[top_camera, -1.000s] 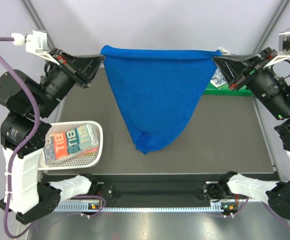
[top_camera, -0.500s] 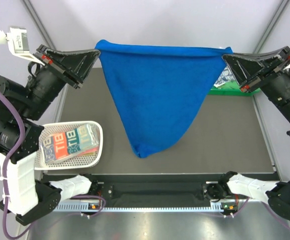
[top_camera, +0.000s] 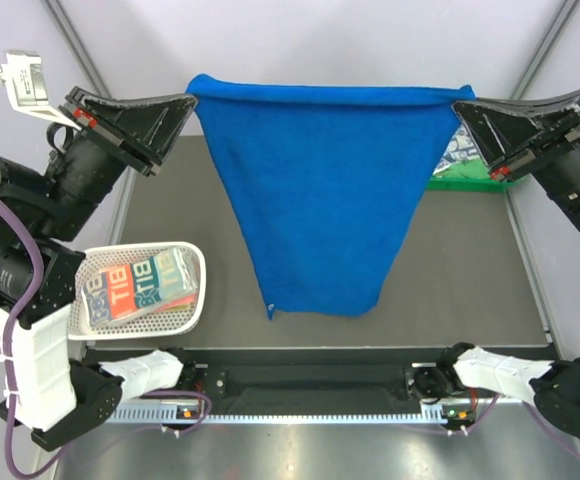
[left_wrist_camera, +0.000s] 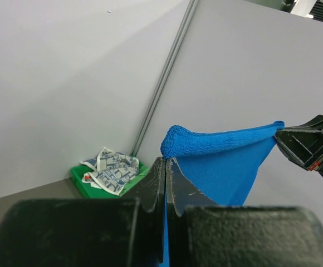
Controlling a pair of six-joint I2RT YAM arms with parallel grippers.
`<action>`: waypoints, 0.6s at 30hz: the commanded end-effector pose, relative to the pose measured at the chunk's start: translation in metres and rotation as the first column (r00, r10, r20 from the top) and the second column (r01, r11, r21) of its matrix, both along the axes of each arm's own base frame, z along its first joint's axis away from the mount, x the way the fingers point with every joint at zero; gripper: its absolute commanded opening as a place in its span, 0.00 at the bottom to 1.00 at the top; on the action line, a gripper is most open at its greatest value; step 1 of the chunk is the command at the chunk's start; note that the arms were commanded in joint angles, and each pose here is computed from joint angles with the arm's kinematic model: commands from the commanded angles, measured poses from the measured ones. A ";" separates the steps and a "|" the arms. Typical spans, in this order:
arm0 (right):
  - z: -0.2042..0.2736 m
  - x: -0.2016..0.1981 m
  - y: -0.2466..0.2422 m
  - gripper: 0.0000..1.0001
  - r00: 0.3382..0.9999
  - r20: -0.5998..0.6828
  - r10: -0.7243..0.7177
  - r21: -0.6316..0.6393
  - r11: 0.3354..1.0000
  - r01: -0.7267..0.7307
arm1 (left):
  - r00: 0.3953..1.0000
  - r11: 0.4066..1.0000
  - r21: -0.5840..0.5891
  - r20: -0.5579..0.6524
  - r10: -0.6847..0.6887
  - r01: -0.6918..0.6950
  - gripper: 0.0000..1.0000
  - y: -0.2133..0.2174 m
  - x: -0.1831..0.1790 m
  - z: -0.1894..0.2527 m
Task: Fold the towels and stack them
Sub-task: Flatten out the crumpled towel
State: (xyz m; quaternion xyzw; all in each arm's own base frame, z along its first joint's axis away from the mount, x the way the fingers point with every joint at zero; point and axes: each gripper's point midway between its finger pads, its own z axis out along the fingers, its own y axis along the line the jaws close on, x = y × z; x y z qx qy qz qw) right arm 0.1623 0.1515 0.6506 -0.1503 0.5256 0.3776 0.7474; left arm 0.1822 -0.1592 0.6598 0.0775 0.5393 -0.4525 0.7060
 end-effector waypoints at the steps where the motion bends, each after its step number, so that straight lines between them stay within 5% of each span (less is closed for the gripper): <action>1: 0.008 0.016 0.000 0.01 0.998 0.018 -0.052 0.012 0.999 0.052 | 0.996 0.998 -0.047 0.071 0.051 -0.048 0.00 0.007 0.006 0.022; 11: -0.043 0.135 0.036 0.00 0.974 -0.043 -0.221 -0.147 0.966 0.213 | 0.988 0.987 0.051 -0.026 0.153 -0.151 0.00 -0.026 0.112 -0.021; 18: -0.082 0.266 0.042 0.00 0.966 -0.082 -0.247 -0.152 0.961 0.233 | 0.967 0.972 0.100 -0.123 0.225 -0.214 0.00 -0.026 0.249 -0.085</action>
